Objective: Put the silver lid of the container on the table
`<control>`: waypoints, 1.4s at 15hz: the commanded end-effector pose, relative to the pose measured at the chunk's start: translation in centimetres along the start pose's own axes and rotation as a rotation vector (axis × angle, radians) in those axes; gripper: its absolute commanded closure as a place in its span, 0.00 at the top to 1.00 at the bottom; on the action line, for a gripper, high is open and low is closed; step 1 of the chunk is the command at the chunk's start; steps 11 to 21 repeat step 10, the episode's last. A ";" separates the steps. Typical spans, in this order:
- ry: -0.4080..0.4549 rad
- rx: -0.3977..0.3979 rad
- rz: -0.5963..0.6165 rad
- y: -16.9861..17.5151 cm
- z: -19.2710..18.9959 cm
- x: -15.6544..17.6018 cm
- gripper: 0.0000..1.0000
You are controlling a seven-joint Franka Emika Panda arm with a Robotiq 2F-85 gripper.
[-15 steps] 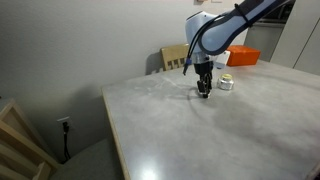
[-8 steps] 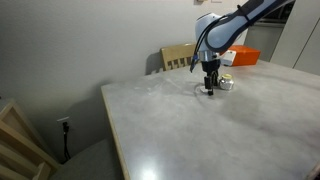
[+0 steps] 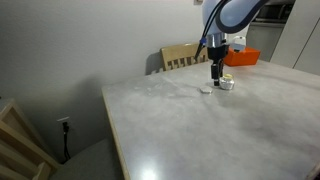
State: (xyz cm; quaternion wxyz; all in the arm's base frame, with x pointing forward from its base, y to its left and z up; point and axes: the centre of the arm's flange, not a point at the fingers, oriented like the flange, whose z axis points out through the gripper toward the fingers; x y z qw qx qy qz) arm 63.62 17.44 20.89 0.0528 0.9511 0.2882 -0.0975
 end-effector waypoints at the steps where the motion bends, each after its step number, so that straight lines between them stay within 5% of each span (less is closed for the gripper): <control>1: 0.059 -0.010 -0.015 -2.5 -4.1 -5.7 1.00; 4: 0.082 -0.004 -0.024 -3.7 -6.4 -7.4 1.00; 5: 0.054 -0.022 -0.022 -2.7 -5.5 -4.2 1.00; 21: 0.054 -0.022 -0.025 -3.0 -5.7 -4.3 1.00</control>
